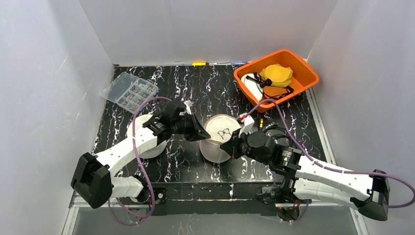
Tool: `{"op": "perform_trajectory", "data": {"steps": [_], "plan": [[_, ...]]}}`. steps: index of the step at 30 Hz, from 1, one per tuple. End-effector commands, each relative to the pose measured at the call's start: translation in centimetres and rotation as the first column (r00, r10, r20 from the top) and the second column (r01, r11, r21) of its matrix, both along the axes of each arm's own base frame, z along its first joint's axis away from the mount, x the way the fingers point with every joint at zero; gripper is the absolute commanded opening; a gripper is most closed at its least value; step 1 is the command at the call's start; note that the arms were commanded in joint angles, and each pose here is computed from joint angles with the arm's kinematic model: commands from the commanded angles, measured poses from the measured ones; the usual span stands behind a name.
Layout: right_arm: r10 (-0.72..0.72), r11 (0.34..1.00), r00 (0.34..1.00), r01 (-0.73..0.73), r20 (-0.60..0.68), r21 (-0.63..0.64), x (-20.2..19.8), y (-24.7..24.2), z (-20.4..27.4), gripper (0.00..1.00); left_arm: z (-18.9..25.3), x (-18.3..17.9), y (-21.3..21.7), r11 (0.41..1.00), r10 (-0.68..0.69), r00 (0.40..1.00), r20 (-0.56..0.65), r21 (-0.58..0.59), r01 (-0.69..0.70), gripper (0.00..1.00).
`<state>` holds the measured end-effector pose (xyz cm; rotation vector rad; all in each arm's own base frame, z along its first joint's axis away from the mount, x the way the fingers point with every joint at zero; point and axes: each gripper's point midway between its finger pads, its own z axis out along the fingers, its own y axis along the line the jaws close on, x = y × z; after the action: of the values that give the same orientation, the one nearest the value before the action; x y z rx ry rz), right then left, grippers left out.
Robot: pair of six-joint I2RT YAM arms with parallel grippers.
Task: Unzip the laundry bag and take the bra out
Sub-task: Unzip the laundry bag at the center of the board, then open the laundry bag at the center of the board.
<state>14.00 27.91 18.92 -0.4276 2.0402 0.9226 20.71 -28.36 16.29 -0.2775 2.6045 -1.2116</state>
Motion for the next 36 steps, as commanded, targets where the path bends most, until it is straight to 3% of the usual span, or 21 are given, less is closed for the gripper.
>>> {"op": "perform_trajectory", "data": {"steps": [1, 7, 10, 12, 17, 22, 28, 32, 36], "plan": [[-0.054, 0.998, 0.998, 0.053, 0.033, 0.023, 0.8, -0.7, 1.2, 0.01, 0.1, 0.5, 0.6, 0.999, 0.024, 0.999, 0.025, 0.036, -0.025, 0.0], [-0.054, 0.998, 0.998, 0.053, 0.014, 0.041, 0.6, -0.5, 1.2, 0.04, 0.5, 0.7, 0.8, 0.998, 0.044, 0.998, 0.04, 0.033, -0.045, 0.0], [-0.048, 0.995, 0.999, 0.048, -0.011, 0.092, 0.4, 0.0, 2.3, 0.41, 0.8, 1.1, 0.9, 0.997, 0.071, 0.996, 0.049, 0.025, -0.073, 0.0], [-0.054, 0.99, 0.998, 0.058, -0.033, 0.126, 0.2, 0.2, 2.9, 0.6, 1.0, 1.3, 0.9, 0.995, 0.094, 0.994, 0.059, 0.013, -0.095, 0.0], [-0.096, 0.975, 0.992, 0.11, -0.08, 0.193, 0.4, 0.1, 3.9, 0.81, 1.7, 2.4, 0.9, 0.985, 0.173, 0.981, 0.085, -0.041, -0.17, 0.0], [-0.228, 0.926, 0.959, 0.268, -0.171, 0.268, 1.6, -1.1, 3.1, 0.81, 2.7, 3.8, 1.6, 0.947, 0.307, 0.944, 0.12, -0.142, -0.29, 0.0], [-0.344, 0.786, 0.883, 0.457, -0.319, 0.416, 3.3, -2.0, 3.1, 0.79, 3.9, 5.2, 3.5, 0.871, 0.476, 0.862, 0.175, -0.23, -0.434, 0.0], [-0.375, 0.709, 0.827, 0.547, -0.42, 0.444, 4.5, -1.7, 2.7, 0.77, 4.2, 5.2, 4.0, 0.851, 0.508, 0.835, 0.21, -0.274, -0.449, 0.0], [-0.365, 0.685, 0.794, 0.583, -0.486, 0.437, 5.5, -0.5, 1.9, 0.77, 3.5, 4.9, 4.2, 0.858, 0.5, 0.836, 0.225, -0.262, -0.442, 0.0]]}}
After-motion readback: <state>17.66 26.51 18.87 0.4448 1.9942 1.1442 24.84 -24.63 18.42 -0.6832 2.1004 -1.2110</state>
